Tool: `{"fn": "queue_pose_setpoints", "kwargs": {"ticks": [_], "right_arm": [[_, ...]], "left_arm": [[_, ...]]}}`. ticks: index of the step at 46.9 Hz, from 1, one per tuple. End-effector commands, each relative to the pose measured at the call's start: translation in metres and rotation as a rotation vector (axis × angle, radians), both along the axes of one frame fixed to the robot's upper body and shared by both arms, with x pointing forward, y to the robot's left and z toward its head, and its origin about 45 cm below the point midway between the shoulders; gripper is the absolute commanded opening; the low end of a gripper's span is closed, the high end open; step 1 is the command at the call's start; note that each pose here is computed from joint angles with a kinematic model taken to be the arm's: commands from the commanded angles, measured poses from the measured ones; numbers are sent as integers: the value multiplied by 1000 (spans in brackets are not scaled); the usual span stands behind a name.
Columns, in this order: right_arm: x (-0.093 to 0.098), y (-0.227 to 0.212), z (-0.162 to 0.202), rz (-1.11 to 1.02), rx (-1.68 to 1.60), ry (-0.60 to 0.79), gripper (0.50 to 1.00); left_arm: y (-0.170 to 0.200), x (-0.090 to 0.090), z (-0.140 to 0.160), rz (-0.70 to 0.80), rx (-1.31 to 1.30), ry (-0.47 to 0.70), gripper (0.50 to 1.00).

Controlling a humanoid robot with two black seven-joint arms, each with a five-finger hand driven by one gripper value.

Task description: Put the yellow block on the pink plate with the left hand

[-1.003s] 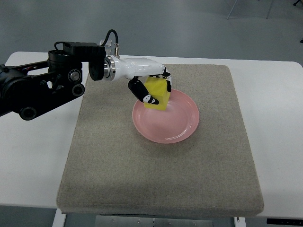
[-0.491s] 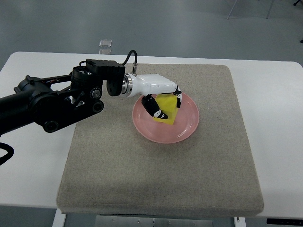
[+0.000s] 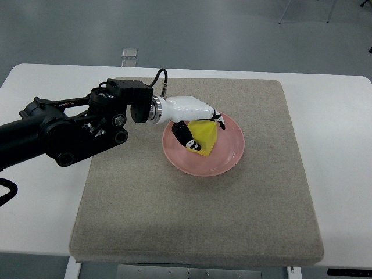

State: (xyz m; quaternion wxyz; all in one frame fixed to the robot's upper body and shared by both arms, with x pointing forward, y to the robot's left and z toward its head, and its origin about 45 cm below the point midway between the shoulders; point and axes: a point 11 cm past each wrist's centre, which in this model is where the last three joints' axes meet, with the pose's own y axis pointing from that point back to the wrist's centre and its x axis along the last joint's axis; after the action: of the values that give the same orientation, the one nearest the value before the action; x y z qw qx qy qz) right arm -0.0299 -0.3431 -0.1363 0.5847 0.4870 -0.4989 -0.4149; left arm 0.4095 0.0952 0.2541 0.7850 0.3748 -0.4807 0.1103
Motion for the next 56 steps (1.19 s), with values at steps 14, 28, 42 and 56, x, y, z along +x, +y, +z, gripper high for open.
{"fn": "queue_pose_setpoints", "kwargs": {"ticks": [14,28,42,56], "right_arm": [[0,0,0,0,1,-1,924],[0,0,0,0,1,-1,924],[0,0,0,0,1,1,924],[0,0,0,0,0,1,924]], "left_arm": [[13,4,24,26,-51,-11,994],[43,14,52,195,-366,227,994],[83,37,69,372,-623,382,994],[124,60,70,570,-1003,629,994]]}}
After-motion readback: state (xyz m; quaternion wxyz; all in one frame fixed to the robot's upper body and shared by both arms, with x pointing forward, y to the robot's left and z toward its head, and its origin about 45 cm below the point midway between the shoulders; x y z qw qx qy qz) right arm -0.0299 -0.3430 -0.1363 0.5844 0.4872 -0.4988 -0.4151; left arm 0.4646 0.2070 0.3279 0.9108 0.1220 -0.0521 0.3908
